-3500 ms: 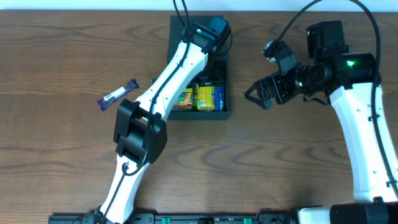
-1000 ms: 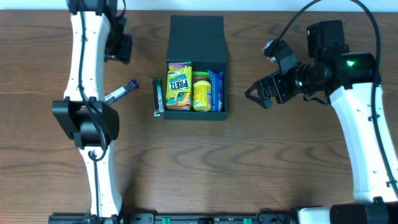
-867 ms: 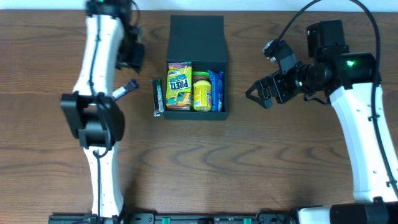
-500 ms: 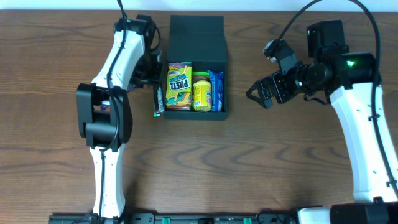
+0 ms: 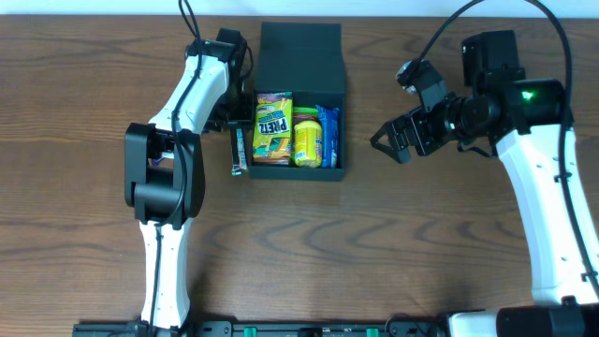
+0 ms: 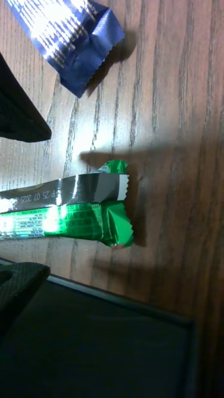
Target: Pack container
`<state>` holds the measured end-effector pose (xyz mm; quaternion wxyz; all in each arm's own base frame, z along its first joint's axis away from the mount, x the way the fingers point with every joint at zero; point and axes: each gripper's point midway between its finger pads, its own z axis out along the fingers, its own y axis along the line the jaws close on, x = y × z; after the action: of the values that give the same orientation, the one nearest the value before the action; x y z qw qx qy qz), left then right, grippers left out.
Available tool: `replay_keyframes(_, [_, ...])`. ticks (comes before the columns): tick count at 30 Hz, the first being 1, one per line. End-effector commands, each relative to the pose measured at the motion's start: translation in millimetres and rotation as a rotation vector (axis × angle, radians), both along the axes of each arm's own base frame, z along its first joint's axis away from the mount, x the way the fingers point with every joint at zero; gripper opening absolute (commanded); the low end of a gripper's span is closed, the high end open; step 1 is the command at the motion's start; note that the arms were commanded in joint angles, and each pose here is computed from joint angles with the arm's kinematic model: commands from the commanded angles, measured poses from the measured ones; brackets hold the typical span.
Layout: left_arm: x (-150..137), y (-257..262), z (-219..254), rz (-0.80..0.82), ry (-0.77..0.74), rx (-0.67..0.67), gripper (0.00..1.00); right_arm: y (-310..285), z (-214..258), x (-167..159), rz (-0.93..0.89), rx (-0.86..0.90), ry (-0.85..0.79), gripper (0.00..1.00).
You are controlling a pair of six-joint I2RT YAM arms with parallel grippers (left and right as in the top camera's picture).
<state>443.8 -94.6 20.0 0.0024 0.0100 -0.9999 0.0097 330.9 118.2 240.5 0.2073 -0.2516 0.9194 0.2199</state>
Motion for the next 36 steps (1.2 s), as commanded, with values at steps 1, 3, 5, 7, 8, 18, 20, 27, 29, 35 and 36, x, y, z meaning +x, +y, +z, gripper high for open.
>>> replay_keyframes(1, [-8.6, -2.8, -11.7, 0.025, 0.032, 0.011, 0.63, 0.2, 6.7, -0.5, 0.013, -0.001, -0.027, 0.99])
replay_keyframes(3, [-12.9, -3.5, -18.9, 0.024, 0.042, 0.012, 0.6, 0.1, 6.7, -0.5, 0.013, -0.002, -0.027, 0.99])
replay_keyframes(5, [-16.6, -4.2, -24.0, 0.039, 0.053, 0.008, 0.57, 0.1, 6.7, -0.5, 0.013, -0.002, -0.027, 0.99])
replay_keyframes(7, [-16.1, -4.0, -24.5, 0.04, 0.051, 0.008, 0.5, 0.2, 6.7, -0.5, 0.013, -0.001, -0.027, 0.99])
replay_keyframes(8, [-14.8, -4.3, -24.5, 0.04, 0.045, 0.007, 0.42, 0.2, 6.8, -0.5, 0.013, -0.001, -0.028, 0.99])
replay_keyframes(18, [5.5, -7.1, -2.2, 0.06, -0.02, 0.001, 0.18, 0.2, 6.8, -0.5, 0.013, -0.001, -0.028, 0.99])
replay_keyframes(20, [13.6, -4.3, 14.9, 0.08, -0.048, 0.021, 0.17, 0.2, 6.8, -0.5, 0.013, -0.001, -0.028, 0.99])
replay_keyframes(27, [35.2, -9.9, 92.3, 0.1, -0.165, 0.022, 0.15, -2.7, 5.5, 1.1, 0.005, -0.02, -0.032, 0.99])
replay_keyframes(29, [36.2, -20.7, 106.6, 0.095, -0.19, 0.007, 0.15, -4.7, 4.7, 1.7, 0.001, -0.031, -0.034, 0.99])
replay_keyframes(35, [19.4, -105.5, 119.7, 0.0, -0.202, -0.131, 0.18, -13.1, 4.1, 4.3, -0.024, -0.04, -0.034, 0.99])
replay_keyframes(36, [15.5, -120.3, 120.4, -0.027, -0.206, -0.147, 0.18, -16.0, 4.1, 5.0, -0.032, -0.039, -0.033, 0.99])
